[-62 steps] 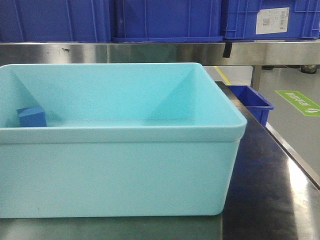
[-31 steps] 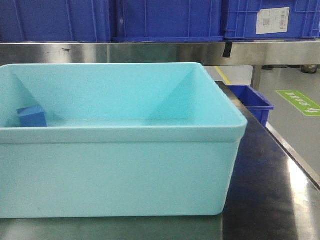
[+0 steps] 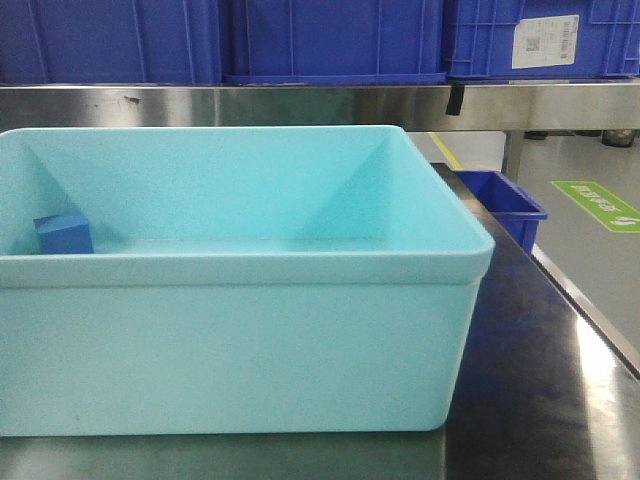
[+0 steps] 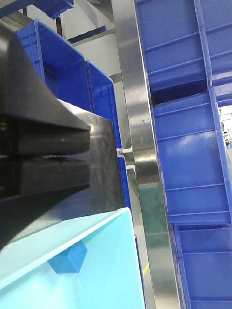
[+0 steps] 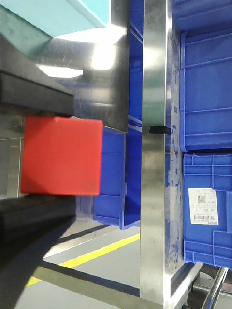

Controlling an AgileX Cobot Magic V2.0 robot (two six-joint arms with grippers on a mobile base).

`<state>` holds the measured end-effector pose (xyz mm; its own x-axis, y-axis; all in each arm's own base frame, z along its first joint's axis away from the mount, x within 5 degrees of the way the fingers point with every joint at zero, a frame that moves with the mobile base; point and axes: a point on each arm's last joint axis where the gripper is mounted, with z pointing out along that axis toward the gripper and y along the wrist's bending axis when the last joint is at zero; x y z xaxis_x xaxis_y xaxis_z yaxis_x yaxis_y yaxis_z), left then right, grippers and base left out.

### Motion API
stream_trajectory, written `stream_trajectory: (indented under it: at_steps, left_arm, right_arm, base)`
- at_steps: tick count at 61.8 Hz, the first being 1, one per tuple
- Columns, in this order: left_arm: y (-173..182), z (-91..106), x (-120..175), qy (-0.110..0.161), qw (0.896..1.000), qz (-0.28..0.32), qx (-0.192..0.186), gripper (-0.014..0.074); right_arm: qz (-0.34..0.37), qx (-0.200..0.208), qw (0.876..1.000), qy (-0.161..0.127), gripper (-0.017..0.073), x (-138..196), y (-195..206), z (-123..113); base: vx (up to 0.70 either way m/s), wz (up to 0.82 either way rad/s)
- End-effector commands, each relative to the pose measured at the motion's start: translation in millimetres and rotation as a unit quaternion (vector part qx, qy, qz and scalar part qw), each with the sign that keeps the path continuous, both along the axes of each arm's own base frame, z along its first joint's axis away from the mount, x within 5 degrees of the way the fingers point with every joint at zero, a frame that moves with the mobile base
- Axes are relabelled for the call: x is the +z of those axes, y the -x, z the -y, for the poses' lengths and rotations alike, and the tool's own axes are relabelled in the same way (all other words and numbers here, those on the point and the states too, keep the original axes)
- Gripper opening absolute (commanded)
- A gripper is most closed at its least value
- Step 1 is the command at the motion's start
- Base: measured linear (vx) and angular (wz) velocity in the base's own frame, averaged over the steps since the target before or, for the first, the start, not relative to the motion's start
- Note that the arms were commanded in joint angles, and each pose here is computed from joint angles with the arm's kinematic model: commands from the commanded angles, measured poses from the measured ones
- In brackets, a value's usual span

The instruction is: Pick red cube and place on left shelf

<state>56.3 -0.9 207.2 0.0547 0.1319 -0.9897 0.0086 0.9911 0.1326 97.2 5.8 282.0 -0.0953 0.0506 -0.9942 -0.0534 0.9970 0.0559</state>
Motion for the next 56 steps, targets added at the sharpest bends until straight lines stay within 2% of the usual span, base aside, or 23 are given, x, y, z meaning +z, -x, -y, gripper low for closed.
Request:
stream_trajectory:
  at_steps: [1,56]
  left_arm:
    - [-0.9,0.2,0.4,0.003,1.0,0.031,-0.002,0.0106]
    - [-0.9,0.2,0.4,0.003,1.0,0.031,-0.002,0.0106]
  right_arm:
    - [0.054,0.004,0.999,0.004,0.0059,16.9,0.1,-0.7]
    - [0.054,0.004,0.999,0.004,0.0059,16.9,0.1,-0.7]
  base:
    - [0.0,0.0]
    - [-0.03,0.03]
